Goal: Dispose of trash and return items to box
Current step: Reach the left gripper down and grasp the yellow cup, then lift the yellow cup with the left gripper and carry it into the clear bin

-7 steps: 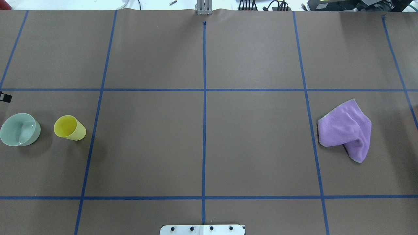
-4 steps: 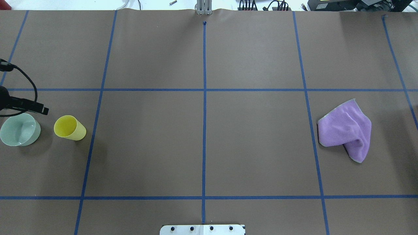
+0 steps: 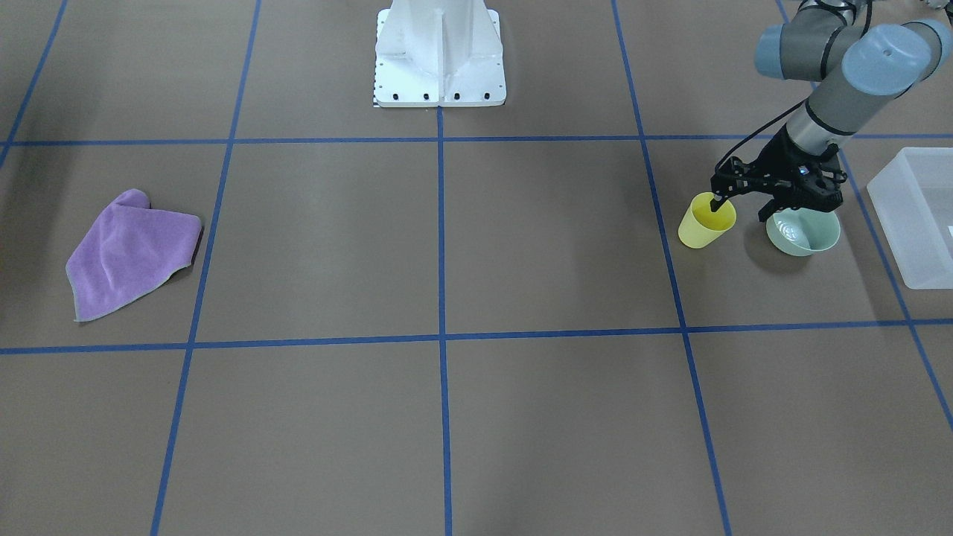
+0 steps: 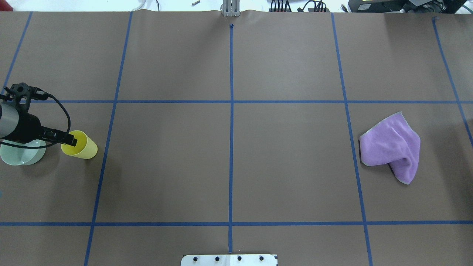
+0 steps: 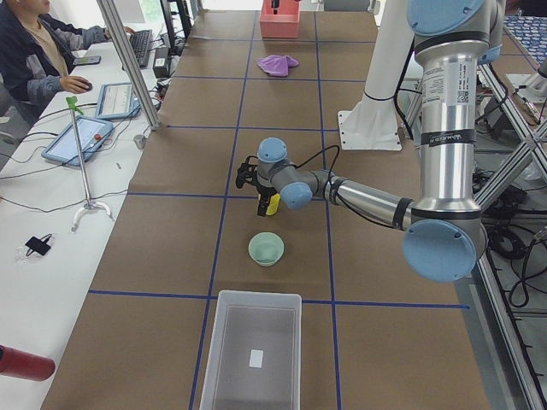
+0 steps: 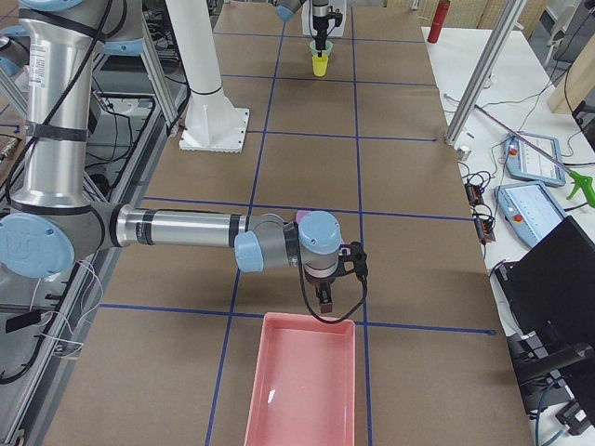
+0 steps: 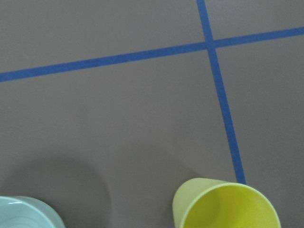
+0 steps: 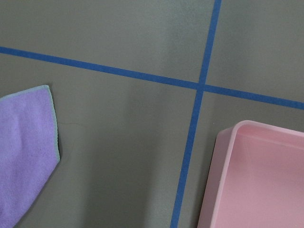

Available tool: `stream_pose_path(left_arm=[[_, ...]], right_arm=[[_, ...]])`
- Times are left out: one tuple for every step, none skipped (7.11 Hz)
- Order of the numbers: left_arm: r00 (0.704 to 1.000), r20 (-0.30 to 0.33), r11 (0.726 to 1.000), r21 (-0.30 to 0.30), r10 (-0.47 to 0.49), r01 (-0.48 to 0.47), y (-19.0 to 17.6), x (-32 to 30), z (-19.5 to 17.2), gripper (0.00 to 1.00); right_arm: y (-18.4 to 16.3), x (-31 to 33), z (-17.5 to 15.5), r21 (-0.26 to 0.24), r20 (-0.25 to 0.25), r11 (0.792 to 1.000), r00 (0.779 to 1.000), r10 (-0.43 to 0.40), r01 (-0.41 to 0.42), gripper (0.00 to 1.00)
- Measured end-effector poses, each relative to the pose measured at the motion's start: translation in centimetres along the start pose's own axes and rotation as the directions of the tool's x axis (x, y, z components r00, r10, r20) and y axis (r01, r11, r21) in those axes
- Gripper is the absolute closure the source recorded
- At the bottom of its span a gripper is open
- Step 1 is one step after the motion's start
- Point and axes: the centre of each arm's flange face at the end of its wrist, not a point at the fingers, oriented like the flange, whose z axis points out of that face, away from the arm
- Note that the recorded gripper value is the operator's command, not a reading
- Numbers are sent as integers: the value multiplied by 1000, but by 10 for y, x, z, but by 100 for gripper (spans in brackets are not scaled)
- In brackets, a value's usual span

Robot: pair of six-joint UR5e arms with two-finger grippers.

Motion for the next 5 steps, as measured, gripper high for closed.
stream_pose_path(left_arm=[[1000, -2, 1000, -8, 1, -1, 2, 3, 5, 62], [1000, 0, 1000, -14, 2, -2, 3, 3, 8, 100], [1000, 2, 1000, -16, 2, -2, 3, 2, 10, 100], [1000, 6, 1000, -20, -1, 1, 3, 0, 12, 100], [1000, 6, 1000, -24, -2, 2, 3, 0, 14, 100]], right_arm=[[0, 1, 1, -2, 0, 1000, 1000, 2, -2, 0], [1, 2, 2, -3, 0, 1000, 1000, 4, -4, 0], [1, 2, 2, -4, 0, 1000, 1000, 4, -4, 0], [1, 2, 2, -4, 1, 1000, 1000, 5, -5, 0], [1, 2, 2, -4, 2, 1000, 1000, 5, -5, 0]])
